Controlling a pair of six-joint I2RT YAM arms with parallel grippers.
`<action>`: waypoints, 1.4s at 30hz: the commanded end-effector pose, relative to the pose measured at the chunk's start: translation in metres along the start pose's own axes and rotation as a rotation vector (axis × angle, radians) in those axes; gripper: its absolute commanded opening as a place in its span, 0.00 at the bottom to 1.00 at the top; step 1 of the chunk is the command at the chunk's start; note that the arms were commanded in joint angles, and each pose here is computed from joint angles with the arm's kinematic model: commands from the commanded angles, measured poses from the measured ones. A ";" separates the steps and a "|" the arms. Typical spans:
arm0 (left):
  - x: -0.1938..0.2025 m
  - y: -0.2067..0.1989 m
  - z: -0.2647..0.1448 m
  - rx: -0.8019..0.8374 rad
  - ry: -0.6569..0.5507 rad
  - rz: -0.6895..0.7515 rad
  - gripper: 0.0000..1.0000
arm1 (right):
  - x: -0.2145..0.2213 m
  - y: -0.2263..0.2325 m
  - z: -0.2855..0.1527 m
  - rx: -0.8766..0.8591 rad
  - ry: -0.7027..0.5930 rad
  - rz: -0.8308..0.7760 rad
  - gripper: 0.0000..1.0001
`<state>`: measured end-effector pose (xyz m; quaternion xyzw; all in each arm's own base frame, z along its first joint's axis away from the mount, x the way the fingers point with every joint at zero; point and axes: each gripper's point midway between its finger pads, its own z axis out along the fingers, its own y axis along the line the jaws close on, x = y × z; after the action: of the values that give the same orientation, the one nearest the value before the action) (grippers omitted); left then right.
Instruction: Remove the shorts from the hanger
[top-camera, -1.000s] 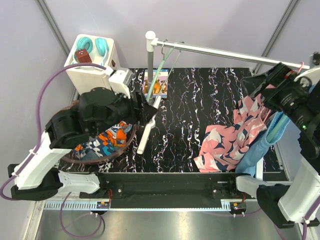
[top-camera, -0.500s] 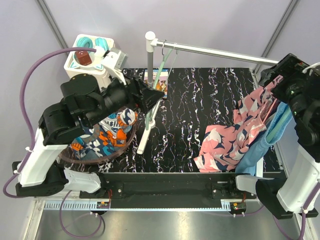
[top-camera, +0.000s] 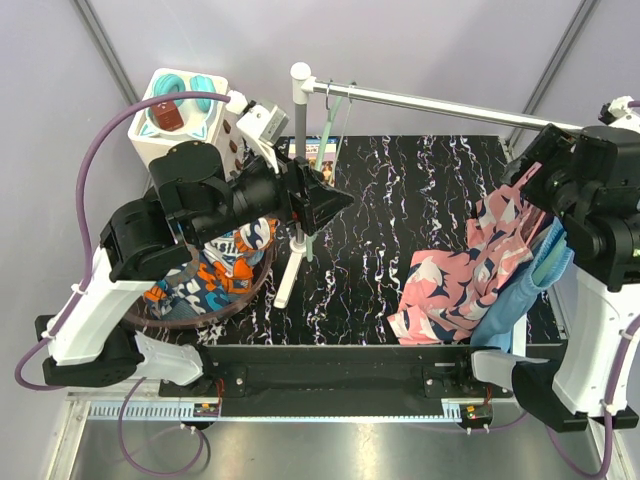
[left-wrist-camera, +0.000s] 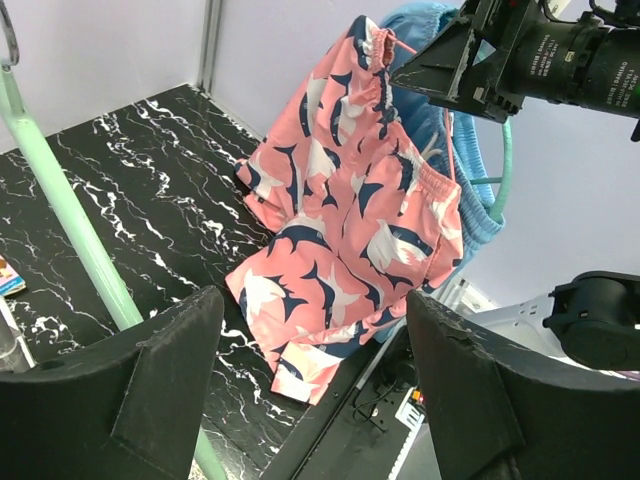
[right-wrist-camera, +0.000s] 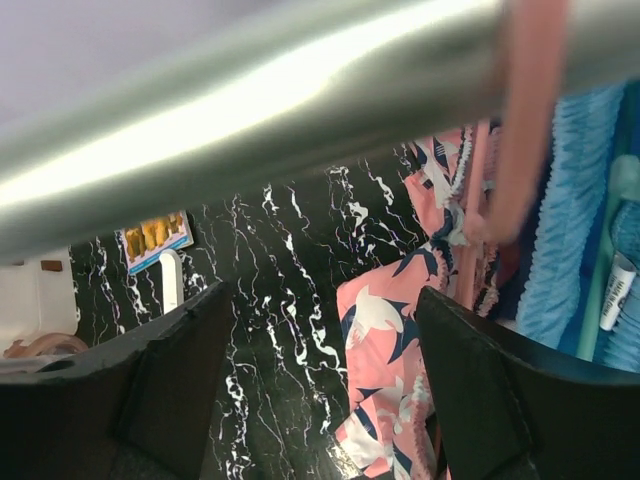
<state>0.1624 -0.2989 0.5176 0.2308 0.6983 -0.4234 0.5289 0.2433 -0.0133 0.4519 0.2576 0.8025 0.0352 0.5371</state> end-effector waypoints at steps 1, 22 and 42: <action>-0.013 -0.013 -0.008 0.071 -0.038 0.011 0.77 | 0.029 -0.030 -0.031 0.069 0.093 -0.036 0.80; -0.016 -0.038 0.017 0.226 -0.015 0.002 0.79 | 0.031 -0.062 -0.005 0.274 0.067 -0.104 0.76; -0.013 -0.069 0.032 0.407 0.038 -0.057 0.75 | 0.025 -0.011 -0.007 -0.033 0.018 -0.068 0.03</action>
<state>0.1563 -0.3574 0.5143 0.3005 0.6721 -0.5102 0.4446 0.2145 -0.0276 0.4150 0.2572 0.8183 -0.0123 0.5139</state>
